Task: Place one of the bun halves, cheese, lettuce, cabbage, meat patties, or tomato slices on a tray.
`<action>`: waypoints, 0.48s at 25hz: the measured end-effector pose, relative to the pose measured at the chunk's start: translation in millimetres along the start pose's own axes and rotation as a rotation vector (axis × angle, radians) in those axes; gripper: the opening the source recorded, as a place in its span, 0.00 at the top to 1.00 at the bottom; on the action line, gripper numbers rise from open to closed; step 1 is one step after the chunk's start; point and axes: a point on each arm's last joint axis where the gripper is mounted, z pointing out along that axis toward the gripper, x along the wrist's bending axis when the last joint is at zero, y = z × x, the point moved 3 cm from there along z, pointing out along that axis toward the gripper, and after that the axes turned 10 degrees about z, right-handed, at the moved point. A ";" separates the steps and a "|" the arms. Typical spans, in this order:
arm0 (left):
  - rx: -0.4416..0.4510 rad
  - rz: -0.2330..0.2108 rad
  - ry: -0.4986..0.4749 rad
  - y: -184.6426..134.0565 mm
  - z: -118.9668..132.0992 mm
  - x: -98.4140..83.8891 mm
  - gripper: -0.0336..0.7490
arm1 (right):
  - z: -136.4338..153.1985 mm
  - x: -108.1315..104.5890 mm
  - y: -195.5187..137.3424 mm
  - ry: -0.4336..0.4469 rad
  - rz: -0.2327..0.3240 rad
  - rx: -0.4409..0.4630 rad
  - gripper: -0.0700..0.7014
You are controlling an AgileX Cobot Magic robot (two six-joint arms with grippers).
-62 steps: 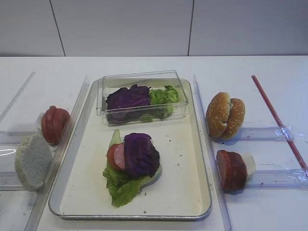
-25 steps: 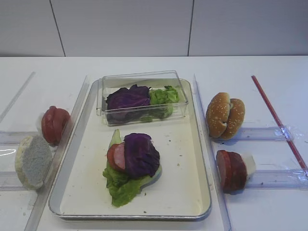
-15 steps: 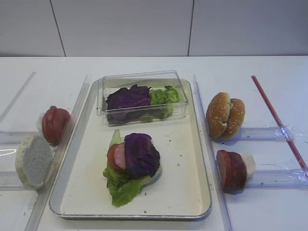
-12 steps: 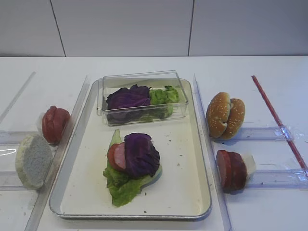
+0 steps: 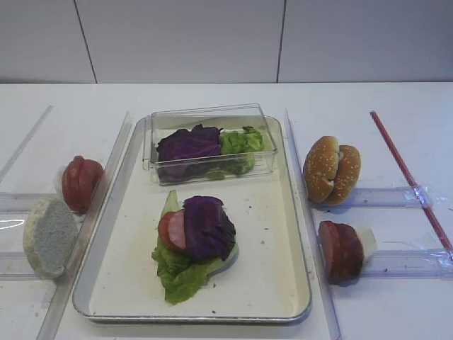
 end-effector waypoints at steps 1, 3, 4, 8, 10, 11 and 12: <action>0.005 -0.013 0.018 -0.1 0.0 0.3 0.39 | 0.0 0.0 0.0 0.000 0.002 0.000 0.40; 0.014 -0.034 0.049 -0.3 -0.1 0.8 0.40 | 0.0 0.0 0.0 0.000 0.002 0.000 0.40; 0.017 -0.043 0.061 -0.4 -0.1 1.0 0.40 | 0.0 0.0 0.0 0.000 0.002 0.000 0.40; 0.020 -0.055 0.072 -0.4 -0.2 1.2 0.40 | 0.0 0.0 0.0 0.000 0.002 0.000 0.40; 0.020 -0.058 0.072 -0.4 -0.2 1.2 0.40 | 0.0 0.0 0.0 0.000 0.002 0.000 0.40; 0.020 -0.058 0.072 -0.4 -0.2 1.2 0.40 | 0.0 0.0 0.0 0.000 0.002 0.000 0.40; 0.020 -0.058 0.072 -0.4 -0.2 1.2 0.40 | 0.0 0.0 0.0 0.000 0.002 0.000 0.40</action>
